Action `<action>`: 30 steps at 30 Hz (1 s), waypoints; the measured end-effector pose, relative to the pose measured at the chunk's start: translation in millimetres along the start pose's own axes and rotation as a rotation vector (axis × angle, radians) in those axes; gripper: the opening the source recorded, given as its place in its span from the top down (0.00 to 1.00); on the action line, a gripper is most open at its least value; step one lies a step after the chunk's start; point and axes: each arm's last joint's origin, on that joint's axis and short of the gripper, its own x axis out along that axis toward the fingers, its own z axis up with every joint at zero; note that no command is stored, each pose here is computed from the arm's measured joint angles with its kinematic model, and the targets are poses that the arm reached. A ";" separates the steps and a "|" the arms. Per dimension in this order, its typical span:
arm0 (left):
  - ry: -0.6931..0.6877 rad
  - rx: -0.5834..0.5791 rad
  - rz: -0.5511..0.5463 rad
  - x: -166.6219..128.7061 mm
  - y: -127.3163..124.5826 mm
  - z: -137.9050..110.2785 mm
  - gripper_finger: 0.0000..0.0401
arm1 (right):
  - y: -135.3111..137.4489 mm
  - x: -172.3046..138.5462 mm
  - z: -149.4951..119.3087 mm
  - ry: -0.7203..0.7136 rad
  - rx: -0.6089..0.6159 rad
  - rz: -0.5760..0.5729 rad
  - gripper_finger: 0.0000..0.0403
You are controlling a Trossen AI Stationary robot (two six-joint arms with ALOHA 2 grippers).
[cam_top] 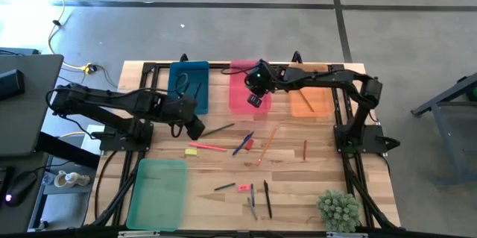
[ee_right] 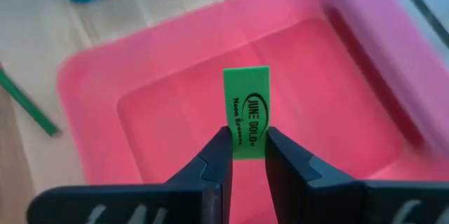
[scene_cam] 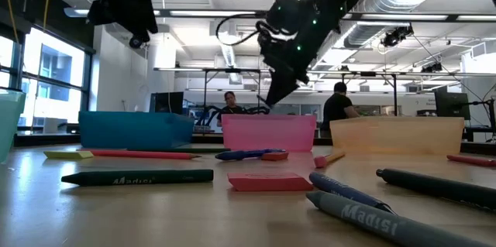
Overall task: Sort crayons/erasers/pens/pencils in bins
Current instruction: Put the green eraser into the pink bin
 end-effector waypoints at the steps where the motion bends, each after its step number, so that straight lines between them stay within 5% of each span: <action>1: 0.009 0.003 0.009 2.7 -0.8 -0.4 0.70 | 0.0 4.3 -1.0 0.005 -0.005 0.001 0.87; 12: 0.083 0.047 0.021 31.6 -17.2 -3.3 0.70 | 1.7 41.3 -16.3 0.094 -0.007 0.018 0.87; 23: 0.193 0.319 -0.037 46.1 -38.2 -24.2 0.70 | 2.6 47.9 -22.8 0.144 0.008 0.025 0.87; 30: 0.264 0.381 -0.112 53.1 -55.1 -40.7 0.70 | 2.5 47.5 -25.1 0.168 0.005 0.026 0.84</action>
